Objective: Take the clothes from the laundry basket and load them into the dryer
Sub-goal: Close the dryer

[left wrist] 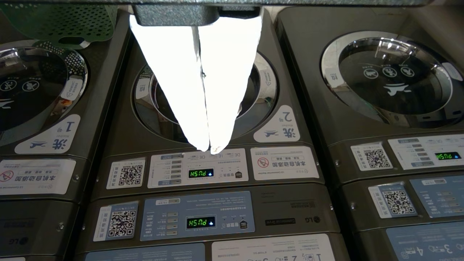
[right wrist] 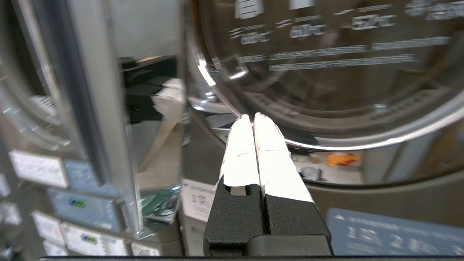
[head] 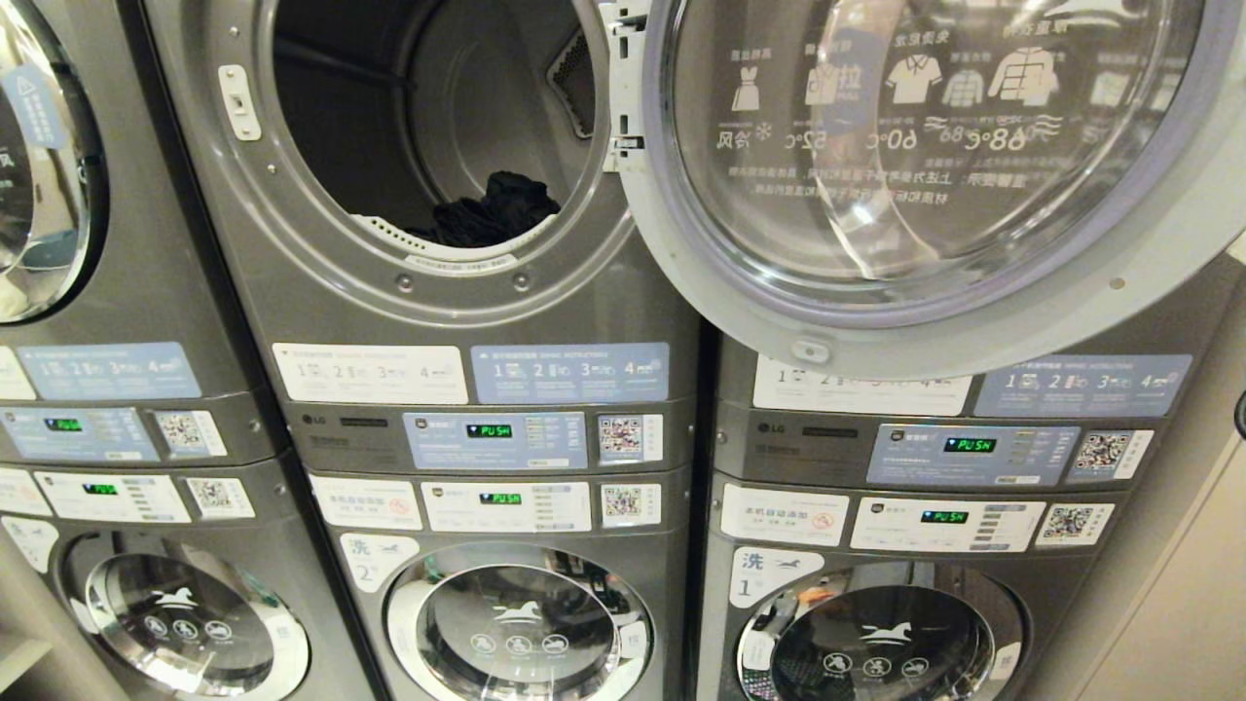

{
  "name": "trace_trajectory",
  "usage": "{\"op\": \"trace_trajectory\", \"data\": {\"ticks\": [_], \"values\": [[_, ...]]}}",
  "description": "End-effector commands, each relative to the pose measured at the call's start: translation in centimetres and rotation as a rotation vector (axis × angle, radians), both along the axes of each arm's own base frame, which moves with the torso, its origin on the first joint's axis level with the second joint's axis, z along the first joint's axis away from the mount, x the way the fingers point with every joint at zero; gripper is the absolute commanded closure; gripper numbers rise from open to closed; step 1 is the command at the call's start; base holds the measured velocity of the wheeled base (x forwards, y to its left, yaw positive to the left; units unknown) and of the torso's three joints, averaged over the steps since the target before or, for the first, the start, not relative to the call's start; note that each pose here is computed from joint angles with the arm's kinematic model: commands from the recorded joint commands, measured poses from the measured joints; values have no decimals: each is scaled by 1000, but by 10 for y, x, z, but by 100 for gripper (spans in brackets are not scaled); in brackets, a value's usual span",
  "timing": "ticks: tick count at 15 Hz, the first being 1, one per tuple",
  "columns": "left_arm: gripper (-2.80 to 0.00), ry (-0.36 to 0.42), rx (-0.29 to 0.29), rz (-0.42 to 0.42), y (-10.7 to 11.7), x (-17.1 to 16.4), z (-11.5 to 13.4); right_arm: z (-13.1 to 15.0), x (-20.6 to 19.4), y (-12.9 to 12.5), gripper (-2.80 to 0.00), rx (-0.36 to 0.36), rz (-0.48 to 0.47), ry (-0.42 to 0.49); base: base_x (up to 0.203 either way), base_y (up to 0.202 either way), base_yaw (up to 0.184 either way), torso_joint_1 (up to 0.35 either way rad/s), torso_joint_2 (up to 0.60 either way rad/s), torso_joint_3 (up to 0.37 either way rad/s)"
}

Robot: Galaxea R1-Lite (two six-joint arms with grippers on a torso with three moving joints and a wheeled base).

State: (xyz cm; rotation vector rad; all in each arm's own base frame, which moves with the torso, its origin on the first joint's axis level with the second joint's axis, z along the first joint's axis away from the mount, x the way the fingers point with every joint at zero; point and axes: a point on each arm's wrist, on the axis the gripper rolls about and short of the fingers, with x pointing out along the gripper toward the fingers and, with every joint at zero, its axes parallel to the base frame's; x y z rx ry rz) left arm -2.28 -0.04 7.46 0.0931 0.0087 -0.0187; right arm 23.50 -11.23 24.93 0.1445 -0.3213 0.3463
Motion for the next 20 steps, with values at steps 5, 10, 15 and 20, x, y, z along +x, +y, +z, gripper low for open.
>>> {"op": "trace_trajectory", "data": {"ticks": [5, 10, 15, 20], "values": [[0, 1, 0, 0, 0, 0, 0, -9, 18, 2, 0, -31, 80, -5, 0, 0, 0, 0, 0, 0], [0, 1, 0, 0, 0, 0, 0, 1, 17, 26, 0, -36, 162, -33, 0, 0, 0, 0, 0, 0], [0, 1, 0, 0, 0, 0, 0, 2, -7, 55, 0, -20, 247, -26, 0, 0, 0, 0, 0, 0], [0, 1, 0, 0, 0, 0, 0, -6, -41, 86, 0, -9, 363, -3, 0, 0, 0, 0, 0, 0]]}}
